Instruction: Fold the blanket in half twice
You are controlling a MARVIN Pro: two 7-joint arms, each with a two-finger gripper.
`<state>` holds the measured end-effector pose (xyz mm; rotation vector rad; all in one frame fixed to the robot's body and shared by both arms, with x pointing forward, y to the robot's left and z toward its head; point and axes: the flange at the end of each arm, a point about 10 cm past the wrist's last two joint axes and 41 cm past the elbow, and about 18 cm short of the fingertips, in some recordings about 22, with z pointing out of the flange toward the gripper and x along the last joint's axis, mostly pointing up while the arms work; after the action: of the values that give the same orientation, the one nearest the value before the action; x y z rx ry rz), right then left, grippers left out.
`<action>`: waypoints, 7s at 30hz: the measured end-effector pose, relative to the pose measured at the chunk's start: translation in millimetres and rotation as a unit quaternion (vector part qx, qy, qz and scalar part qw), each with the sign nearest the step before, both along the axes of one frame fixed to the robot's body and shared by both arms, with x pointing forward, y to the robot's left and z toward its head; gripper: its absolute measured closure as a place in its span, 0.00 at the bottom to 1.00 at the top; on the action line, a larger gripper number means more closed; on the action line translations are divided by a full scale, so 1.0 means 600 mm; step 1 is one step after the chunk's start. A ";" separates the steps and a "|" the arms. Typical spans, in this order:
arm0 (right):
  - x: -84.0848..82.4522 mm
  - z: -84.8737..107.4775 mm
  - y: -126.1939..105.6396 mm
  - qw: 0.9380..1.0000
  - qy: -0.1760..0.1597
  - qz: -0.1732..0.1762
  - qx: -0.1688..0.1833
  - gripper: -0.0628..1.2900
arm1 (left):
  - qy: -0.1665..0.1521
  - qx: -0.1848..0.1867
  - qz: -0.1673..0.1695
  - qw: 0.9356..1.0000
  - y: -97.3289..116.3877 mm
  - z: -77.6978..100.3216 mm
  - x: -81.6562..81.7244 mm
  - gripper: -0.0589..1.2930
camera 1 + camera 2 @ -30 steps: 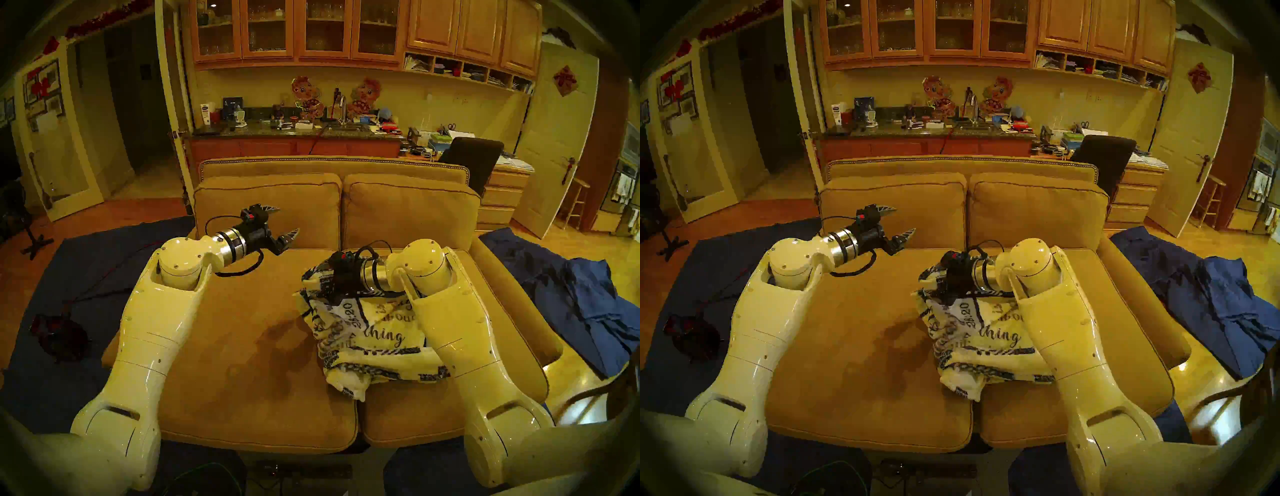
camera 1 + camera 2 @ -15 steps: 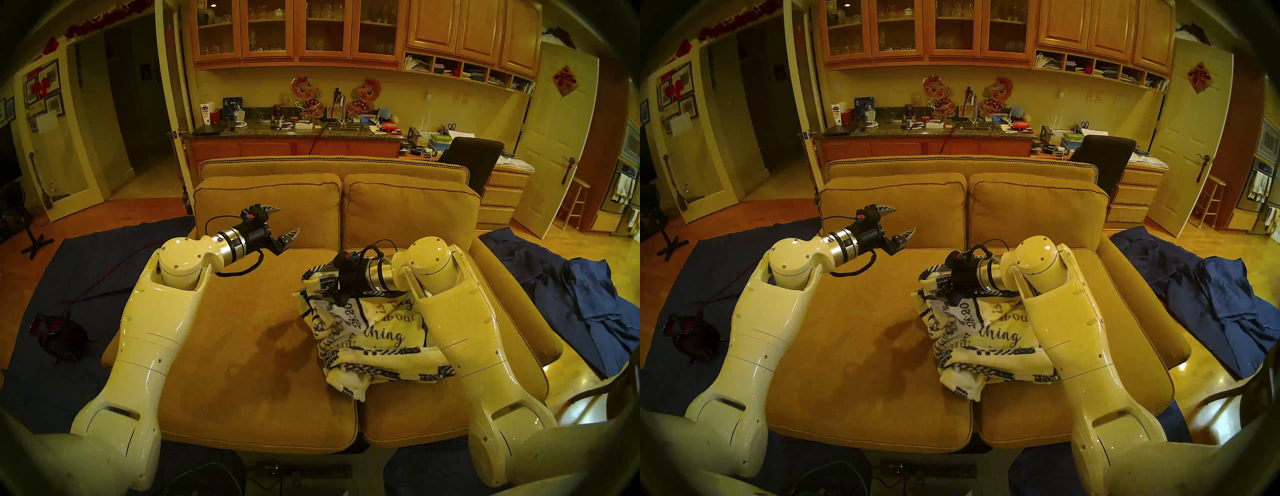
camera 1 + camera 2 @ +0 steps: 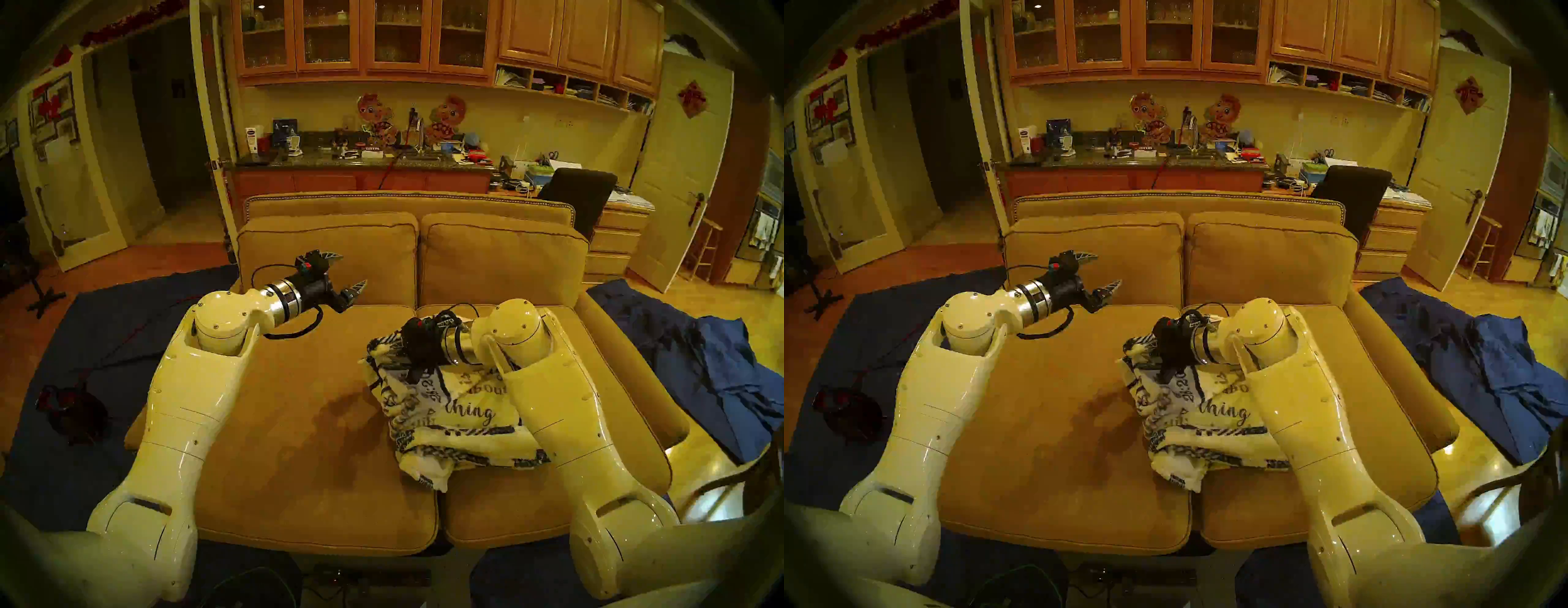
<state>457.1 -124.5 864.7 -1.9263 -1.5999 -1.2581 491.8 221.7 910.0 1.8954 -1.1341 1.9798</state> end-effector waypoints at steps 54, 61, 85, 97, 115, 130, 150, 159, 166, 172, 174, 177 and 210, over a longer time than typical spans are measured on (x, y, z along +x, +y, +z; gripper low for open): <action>-0.304 0.057 -0.422 0.957 0.069 -0.282 0.028 0.98 | 0.000 -0.001 0.000 1.000 0.000 0.000 0.000 0.06; -0.348 -0.010 -0.398 0.949 0.123 -0.288 0.041 0.98 | 0.000 -0.001 0.000 1.000 0.000 0.000 0.000 0.06; -0.437 -0.017 -0.389 0.956 0.103 -0.275 0.004 0.65 | 0.000 0.000 0.000 1.000 0.000 0.000 0.000 0.06; -0.368 0.034 -0.343 0.965 0.044 -0.243 0.087 0.06 | 0.000 0.000 0.000 1.000 0.000 0.000 0.000 0.06; -0.232 -0.039 -0.292 0.963 0.029 -0.247 0.107 0.54 | 0.000 0.000 0.000 1.000 0.000 0.000 0.000 0.06; -0.143 -0.075 -0.298 0.957 -0.015 -0.279 0.081 0.38 | 0.000 0.000 0.000 1.000 0.000 0.000 0.000 0.06; -0.096 -0.103 -0.400 0.937 -0.047 -0.341 0.053 0.20 | 0.000 0.000 0.000 1.000 0.000 0.000 0.000 0.06; -0.105 -0.059 -0.409 0.935 -0.052 -0.333 0.114 0.19 | 0.000 0.000 0.000 1.000 0.000 0.000 0.000 0.06; -0.122 -0.021 -0.395 0.931 -0.011 -0.313 0.188 0.17 | 0.000 0.000 0.000 1.000 0.000 0.000 0.000 0.06; -0.134 -0.011 -0.375 0.929 0.037 -0.300 0.213 0.21 | 0.000 0.000 0.000 1.000 0.000 0.000 0.000 0.06; -0.138 -0.013 -0.366 0.928 0.056 -0.297 0.215 0.25 | 0.000 0.000 0.000 1.000 0.000 0.000 0.000 0.06; -0.143 -0.019 -0.355 0.926 0.084 -0.299 0.212 0.25 | 0.000 0.000 0.000 1.000 0.000 0.000 0.000 0.06; -0.091 -0.054 -0.340 0.840 0.221 -0.410 0.276 0.15 | 0.000 0.000 0.000 1.000 0.000 0.000 0.000 0.06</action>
<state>402.7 -328.3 832.5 -2.2925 -0.0950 -1.2029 491.9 221.8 910.2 1.8956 -1.1342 1.9804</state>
